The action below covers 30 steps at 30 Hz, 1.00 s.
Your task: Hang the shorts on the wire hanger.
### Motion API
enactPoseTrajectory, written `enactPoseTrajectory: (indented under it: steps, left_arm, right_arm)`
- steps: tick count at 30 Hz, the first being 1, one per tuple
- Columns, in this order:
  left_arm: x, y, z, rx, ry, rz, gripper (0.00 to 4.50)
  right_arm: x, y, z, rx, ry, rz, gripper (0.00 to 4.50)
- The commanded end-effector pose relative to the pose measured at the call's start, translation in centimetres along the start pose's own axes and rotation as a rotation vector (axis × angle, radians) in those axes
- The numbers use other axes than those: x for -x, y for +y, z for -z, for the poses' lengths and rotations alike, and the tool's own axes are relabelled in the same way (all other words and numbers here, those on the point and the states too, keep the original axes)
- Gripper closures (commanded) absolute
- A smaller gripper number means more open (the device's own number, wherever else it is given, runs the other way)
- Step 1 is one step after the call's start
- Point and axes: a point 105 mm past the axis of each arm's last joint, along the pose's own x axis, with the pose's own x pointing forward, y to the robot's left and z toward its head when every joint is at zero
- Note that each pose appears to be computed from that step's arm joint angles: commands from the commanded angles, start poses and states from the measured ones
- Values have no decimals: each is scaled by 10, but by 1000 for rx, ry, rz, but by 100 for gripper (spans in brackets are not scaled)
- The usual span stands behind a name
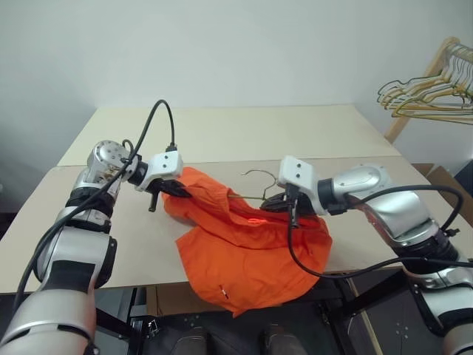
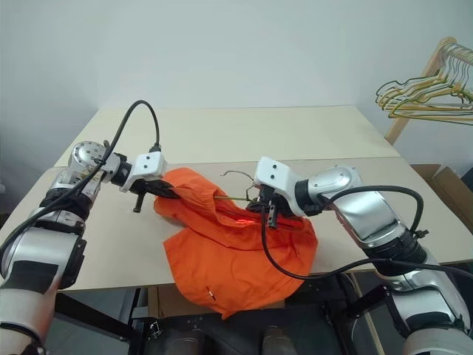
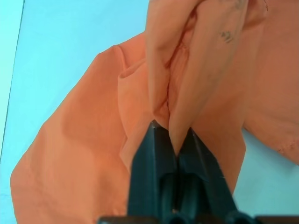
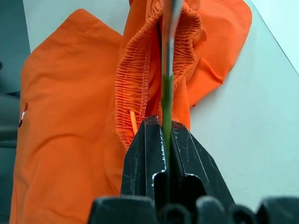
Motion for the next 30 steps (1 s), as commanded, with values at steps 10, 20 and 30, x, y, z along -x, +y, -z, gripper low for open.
enactPoseTrajectory:
  steps: [10,20,30]
  left_arm:
    - [29,27,-23,6,-84,-163,446]
    - [24,15,-16,1,-72,-98,446]
    - [23,10,-9,1,-55,-86,446]
  right_arm:
    - [8,-3,9,61,48,59,450]
    - [21,-17,11,8,61,119,450]
    - [41,-22,13,-47,70,141,450]
